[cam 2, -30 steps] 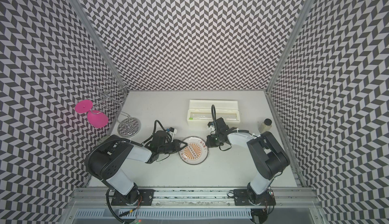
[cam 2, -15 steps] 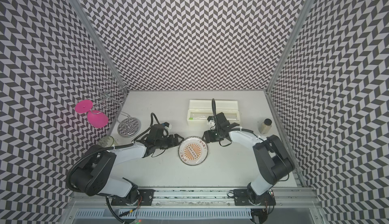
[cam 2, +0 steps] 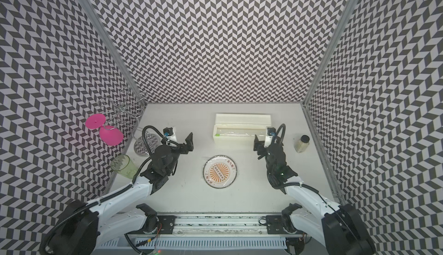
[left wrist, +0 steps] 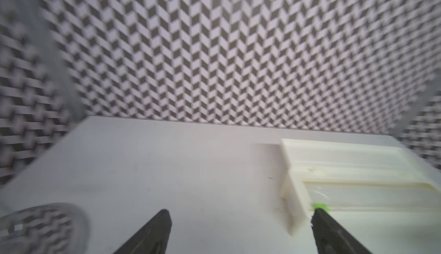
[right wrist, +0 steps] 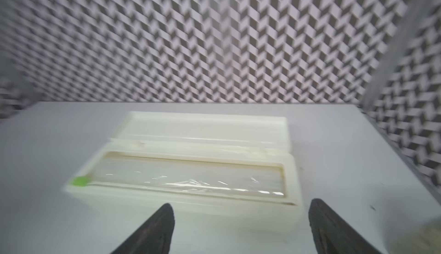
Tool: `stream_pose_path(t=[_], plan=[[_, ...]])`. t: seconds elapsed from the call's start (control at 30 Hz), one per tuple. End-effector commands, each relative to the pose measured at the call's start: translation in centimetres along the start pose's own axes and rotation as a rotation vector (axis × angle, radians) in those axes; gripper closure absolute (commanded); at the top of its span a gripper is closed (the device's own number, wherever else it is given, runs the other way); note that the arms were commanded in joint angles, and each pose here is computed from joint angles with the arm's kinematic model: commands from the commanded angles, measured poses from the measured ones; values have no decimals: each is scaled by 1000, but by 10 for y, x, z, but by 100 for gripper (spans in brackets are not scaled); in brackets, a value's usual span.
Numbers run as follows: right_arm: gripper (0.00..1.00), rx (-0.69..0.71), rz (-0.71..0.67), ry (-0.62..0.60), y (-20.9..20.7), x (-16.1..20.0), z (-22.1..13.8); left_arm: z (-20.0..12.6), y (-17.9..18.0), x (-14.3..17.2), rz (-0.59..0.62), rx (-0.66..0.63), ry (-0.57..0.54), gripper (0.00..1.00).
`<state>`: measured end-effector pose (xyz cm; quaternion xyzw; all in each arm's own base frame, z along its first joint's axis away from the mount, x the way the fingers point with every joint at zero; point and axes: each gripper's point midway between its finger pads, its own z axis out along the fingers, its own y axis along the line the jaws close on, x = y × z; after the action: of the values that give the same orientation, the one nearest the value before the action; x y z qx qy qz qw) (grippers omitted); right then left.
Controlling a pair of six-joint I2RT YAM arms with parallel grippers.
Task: Wrap the plate with plastic wrap
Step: Reset both arms
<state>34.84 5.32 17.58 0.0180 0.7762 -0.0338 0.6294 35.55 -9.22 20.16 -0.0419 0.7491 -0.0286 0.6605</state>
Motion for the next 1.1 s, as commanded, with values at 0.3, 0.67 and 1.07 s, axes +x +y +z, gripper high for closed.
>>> stream_pose_path(t=[0.3,0.67,1.07], plan=[[0,242,71,-289,-65,3,4,13,107,23,77,-200,-86,5],[0,153,117,-190,-68,17,38,30,105,38,57,7,-111,1],[0,155,119,-232,-71,18,29,34,93,41,130,-35,-96,1]])
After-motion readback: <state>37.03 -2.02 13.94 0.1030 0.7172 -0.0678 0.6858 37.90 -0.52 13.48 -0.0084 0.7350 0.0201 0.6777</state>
